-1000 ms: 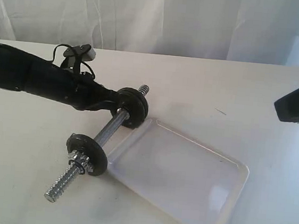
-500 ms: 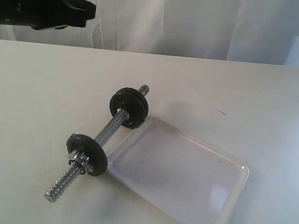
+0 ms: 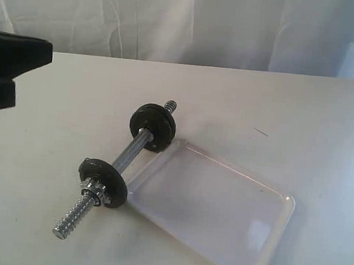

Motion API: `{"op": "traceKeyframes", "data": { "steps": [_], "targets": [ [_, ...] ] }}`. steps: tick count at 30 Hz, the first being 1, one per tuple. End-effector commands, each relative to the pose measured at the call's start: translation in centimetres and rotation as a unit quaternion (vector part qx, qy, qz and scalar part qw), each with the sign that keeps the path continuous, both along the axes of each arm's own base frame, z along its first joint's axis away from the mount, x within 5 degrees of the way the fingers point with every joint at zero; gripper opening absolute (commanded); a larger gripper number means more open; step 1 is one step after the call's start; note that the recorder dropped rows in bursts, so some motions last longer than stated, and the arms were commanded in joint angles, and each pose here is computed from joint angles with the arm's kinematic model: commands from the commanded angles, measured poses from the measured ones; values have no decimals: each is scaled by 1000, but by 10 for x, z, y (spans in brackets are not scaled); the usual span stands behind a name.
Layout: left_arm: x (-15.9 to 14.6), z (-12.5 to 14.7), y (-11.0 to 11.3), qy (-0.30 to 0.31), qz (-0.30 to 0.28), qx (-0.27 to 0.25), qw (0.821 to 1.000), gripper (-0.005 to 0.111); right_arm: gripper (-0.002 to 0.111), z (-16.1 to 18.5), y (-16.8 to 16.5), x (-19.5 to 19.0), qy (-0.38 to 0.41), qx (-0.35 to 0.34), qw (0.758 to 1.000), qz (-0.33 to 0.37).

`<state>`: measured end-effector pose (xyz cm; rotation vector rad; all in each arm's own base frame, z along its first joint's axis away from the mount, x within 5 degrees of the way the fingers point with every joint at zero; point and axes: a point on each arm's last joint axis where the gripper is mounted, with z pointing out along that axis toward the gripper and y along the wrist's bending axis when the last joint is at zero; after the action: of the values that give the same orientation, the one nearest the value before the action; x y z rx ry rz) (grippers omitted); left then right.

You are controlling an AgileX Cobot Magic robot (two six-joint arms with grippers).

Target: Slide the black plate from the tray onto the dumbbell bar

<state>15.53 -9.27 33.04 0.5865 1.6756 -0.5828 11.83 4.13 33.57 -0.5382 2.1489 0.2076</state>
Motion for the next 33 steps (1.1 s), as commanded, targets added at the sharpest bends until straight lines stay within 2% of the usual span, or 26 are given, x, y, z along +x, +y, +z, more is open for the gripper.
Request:
{"op": "traceKeyframes", "data": {
  "steps": [1,16,17,19,25,29,33],
  "targets": [
    [-11,0,3,-8,-5,-10,1000,0,0,-1,-1,-1,-1,-3,1000,0],
    [-9,0,5,-11,7,-7,1000,0,0,0,-1,-1,-3,-2,1000,0],
    [-10,0,5,-20,7,4,1000,0,0,0,-1,-1,-3,-2,1000,0],
    [-11,-3,12,-28,39,10,999,0,0,0,-1,-1,-3,-2,1000,0],
    [-39,-23,28,-36,74,-5,997,0,0,0,-1,-1,-3,-3,1000,0],
    [-64,-35,35,-89,59,21,994,0,0,0,-1,0,-6,-2,1000,-1],
    [-78,-33,43,-118,75,3,990,0,0,0,-1,0,-6,-2,1000,-1]
  ]
}}
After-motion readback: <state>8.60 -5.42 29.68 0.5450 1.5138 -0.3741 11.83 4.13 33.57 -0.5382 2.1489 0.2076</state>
